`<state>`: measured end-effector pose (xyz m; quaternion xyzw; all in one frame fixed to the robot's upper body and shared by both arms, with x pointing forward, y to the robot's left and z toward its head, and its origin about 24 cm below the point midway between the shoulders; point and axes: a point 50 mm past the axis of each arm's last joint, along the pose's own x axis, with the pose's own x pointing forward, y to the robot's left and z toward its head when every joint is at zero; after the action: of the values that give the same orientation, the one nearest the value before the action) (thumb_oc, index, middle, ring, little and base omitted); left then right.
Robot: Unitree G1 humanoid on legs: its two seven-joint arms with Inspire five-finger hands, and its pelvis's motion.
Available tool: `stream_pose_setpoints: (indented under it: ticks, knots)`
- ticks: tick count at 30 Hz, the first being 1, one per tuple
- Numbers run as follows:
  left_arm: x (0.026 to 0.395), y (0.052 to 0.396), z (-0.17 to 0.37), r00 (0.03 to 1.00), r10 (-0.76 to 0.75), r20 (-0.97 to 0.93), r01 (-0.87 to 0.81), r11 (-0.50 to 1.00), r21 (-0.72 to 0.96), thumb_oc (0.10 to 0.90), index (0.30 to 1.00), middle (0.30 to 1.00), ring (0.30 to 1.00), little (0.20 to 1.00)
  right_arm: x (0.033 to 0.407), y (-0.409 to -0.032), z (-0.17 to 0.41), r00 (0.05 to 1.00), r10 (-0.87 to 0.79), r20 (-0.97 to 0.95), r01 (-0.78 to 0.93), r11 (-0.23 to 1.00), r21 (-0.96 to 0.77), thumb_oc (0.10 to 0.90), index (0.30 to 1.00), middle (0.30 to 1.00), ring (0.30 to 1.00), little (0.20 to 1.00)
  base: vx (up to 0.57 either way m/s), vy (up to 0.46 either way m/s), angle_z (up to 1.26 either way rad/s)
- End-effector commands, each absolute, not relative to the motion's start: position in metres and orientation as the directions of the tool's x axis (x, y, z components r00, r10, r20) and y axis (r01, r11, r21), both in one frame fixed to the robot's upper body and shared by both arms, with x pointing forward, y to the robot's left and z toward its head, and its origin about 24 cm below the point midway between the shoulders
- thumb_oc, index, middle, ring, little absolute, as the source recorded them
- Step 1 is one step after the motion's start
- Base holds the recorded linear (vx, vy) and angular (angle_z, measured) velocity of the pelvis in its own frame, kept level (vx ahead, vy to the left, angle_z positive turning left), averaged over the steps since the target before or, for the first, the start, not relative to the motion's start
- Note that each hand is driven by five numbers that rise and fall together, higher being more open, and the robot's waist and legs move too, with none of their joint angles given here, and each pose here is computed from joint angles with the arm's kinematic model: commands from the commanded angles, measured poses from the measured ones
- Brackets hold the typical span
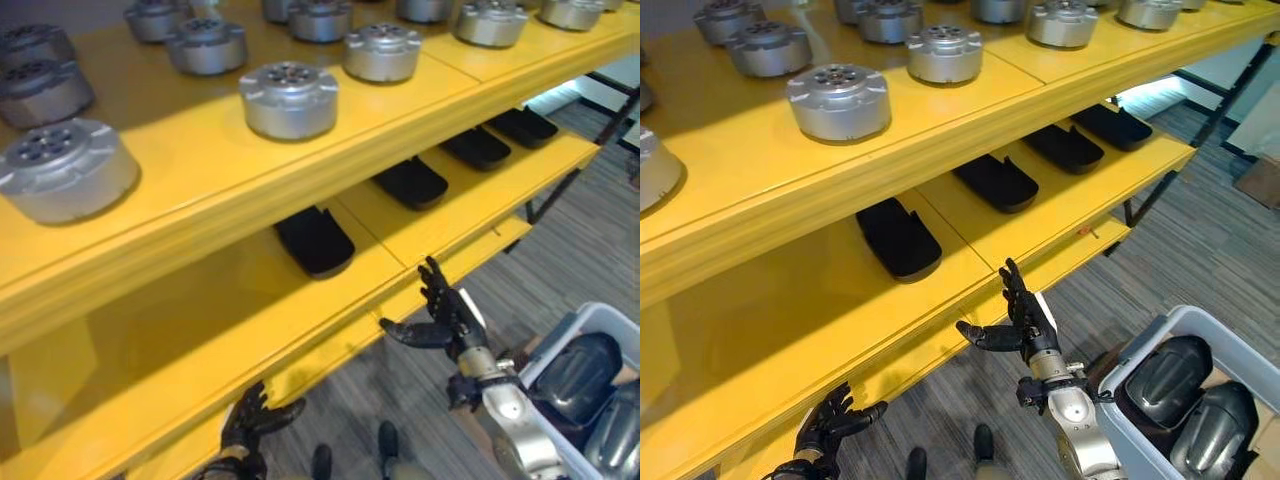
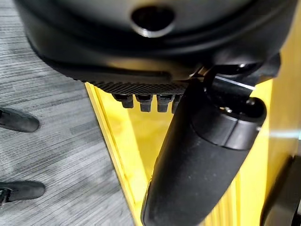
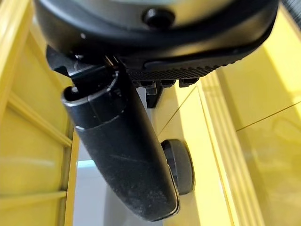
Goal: Move parts from the plastic box to the shelf.
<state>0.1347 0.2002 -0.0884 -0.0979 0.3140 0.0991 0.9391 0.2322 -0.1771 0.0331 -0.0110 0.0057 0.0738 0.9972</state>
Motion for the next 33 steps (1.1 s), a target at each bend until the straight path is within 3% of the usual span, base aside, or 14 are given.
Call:
stream_pose_setpoints:
  ticks: [1, 9, 33]
  knots:
    - [0.205, 0.219, -0.016, 0.97, 0.151, -0.192, -0.17, 0.982, -0.085, 0.9, 1.0, 1.0, 1.0, 1.0, 0.244, -0.163, 0.079, 0.951, 0.213, 0.225, -0.215, 0.976, -0.016, 0.9, 1.0, 1.0, 1.0, 1.0, -0.11, 0.08, -0.39]
    - [0.202, 0.232, -0.013, 0.958, 0.216, -0.186, -0.236, 0.967, -0.091, 0.9, 1.0, 1.0, 1.0, 1.0, 0.256, -0.135, 0.089, 0.917, 0.298, 0.264, -0.299, 0.953, -0.037, 0.9, 1.0, 1.0, 1.0, 1.0, -0.04, 0.013, -1.14]
    - [0.194, 0.233, -0.02, 0.947, 0.232, -0.22, -0.271, 0.948, -0.166, 0.9, 1.0, 1.0, 1.0, 1.0, 0.25, -0.178, 0.089, 0.949, 0.18, 0.259, -0.167, 0.983, -0.073, 0.9, 1.0, 1.0, 1.0, 1.0, 0.08, -0.214, -0.13]
